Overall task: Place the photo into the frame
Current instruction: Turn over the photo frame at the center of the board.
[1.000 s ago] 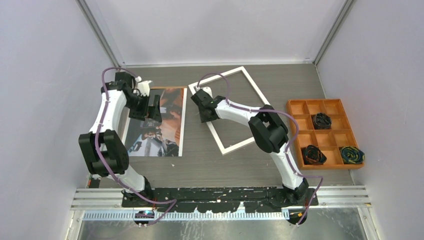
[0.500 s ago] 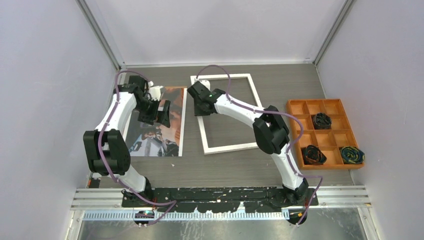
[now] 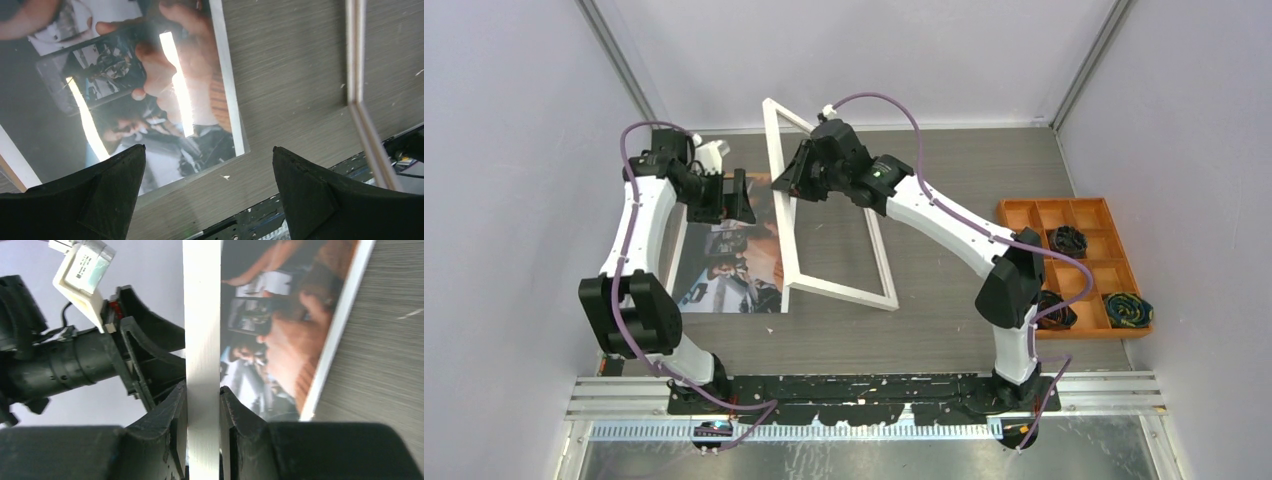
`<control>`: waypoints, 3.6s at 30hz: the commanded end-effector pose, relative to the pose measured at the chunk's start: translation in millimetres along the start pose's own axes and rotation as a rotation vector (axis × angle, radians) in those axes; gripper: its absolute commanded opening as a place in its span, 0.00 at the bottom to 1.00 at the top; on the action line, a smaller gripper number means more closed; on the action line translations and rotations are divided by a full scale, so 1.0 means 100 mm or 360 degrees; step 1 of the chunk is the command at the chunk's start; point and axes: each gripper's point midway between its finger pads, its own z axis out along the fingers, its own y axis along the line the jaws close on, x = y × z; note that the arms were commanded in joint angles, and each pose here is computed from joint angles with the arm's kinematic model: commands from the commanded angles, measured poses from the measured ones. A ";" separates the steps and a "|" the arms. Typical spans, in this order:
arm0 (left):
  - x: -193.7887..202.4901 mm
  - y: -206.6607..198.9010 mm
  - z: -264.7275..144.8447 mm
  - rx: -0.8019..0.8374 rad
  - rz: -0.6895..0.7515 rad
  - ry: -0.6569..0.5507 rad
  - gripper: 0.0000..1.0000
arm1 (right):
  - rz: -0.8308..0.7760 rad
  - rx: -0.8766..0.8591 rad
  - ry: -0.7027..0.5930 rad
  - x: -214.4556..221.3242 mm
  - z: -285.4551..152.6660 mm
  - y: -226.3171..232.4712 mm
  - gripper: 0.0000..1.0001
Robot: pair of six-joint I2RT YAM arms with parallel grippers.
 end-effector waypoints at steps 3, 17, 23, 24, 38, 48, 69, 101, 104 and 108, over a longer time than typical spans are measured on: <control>-0.27 -0.24 -0.35 0.0076 -0.0034 -0.0193 1.00 | 0.0213 -0.0541 -0.0116 -0.38 -0.64 0.98 0.01; -0.45 -0.41 -0.53 0.0132 -0.0167 -0.0309 1.00 | 0.0502 -0.0900 0.0006 -0.33 -0.89 1.29 0.01; -0.65 -0.51 -0.64 0.0168 -0.0148 -0.0494 1.00 | 0.0507 -0.0997 0.0072 -0.26 -0.93 1.31 0.07; -0.69 -0.52 -0.65 0.0167 -0.0136 -0.0519 1.00 | 0.0516 -0.0984 0.0096 -0.22 -0.90 1.28 0.07; -0.96 -0.73 -0.53 0.0092 0.0046 -0.0612 1.00 | 0.0542 -0.0803 0.0139 -0.17 -0.81 0.86 0.38; -1.18 -0.98 -0.37 0.0039 0.0182 -0.0642 1.00 | 0.0458 -0.0591 0.0157 -0.30 -0.98 0.42 0.80; -0.95 -0.48 0.35 -0.0353 0.0412 -0.0366 1.00 | -0.0104 0.0110 0.0057 -0.54 -1.69 -0.44 0.70; -0.11 -0.07 1.44 -0.0901 0.1232 0.0015 1.00 | -0.0140 0.0796 0.0249 0.44 -2.23 -2.25 0.27; -0.08 -0.15 1.51 -0.0907 0.1287 -0.0004 1.00 | -0.0173 0.0932 0.0222 0.42 -2.26 -2.44 0.27; 0.03 -0.25 1.61 -0.0830 0.1326 0.0016 0.99 | -0.0191 0.1108 0.0194 0.43 -2.26 -2.72 0.27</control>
